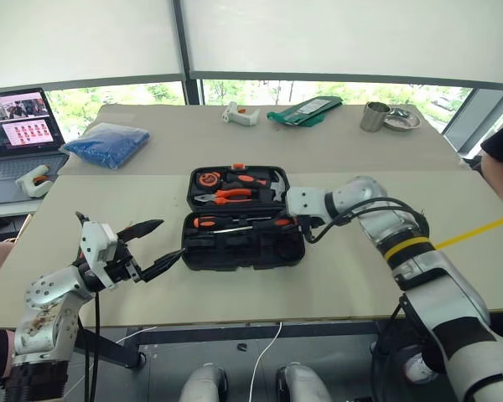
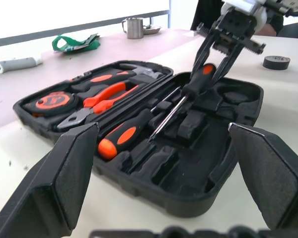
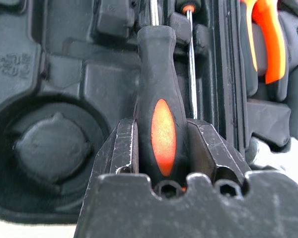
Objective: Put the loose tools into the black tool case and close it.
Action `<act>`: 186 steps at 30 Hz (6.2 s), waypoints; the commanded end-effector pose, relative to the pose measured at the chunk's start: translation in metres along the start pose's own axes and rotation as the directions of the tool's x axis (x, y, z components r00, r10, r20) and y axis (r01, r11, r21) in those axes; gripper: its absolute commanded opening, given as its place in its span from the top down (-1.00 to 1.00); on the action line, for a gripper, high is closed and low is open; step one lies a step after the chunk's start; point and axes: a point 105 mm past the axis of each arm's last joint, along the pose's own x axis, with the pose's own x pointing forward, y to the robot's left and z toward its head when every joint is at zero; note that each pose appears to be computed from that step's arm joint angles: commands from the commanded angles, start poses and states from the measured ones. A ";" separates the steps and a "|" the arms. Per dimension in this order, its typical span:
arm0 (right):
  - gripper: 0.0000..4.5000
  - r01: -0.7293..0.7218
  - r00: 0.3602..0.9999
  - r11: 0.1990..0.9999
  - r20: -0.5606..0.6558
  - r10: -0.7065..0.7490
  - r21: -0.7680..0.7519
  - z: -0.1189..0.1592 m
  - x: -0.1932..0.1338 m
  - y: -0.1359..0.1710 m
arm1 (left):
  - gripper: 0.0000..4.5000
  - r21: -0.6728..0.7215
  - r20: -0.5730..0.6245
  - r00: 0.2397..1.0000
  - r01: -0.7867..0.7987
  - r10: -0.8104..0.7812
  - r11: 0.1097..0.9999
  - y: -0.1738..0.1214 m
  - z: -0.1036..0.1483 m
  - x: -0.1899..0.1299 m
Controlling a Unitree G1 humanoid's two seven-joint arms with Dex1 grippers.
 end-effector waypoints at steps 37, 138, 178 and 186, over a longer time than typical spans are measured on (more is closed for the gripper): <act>0.98 0.107 0.965 0.955 0.204 -0.167 0.276 0.025 0.025 -0.011 | -1.00 0.044 -0.021 1.000 0.002 -0.001 0.999 -0.006 -0.020 -0.013; -1.00 0.156 0.675 0.953 0.676 -0.296 0.261 0.077 -0.101 0.073 | 0.80 -0.114 -0.613 0.626 -0.674 0.483 0.729 0.073 -0.046 -0.022; -1.00 0.262 0.802 0.866 0.402 -0.441 0.426 0.015 -0.126 0.094 | 0.80 0.120 -0.741 0.581 0.607 -0.336 0.785 0.006 -0.028 0.126; -1.00 0.245 0.804 0.869 0.411 -0.430 0.430 0.015 -0.122 0.096 | 0.80 0.131 -0.764 0.554 0.635 -0.330 0.761 0.001 -0.031 0.136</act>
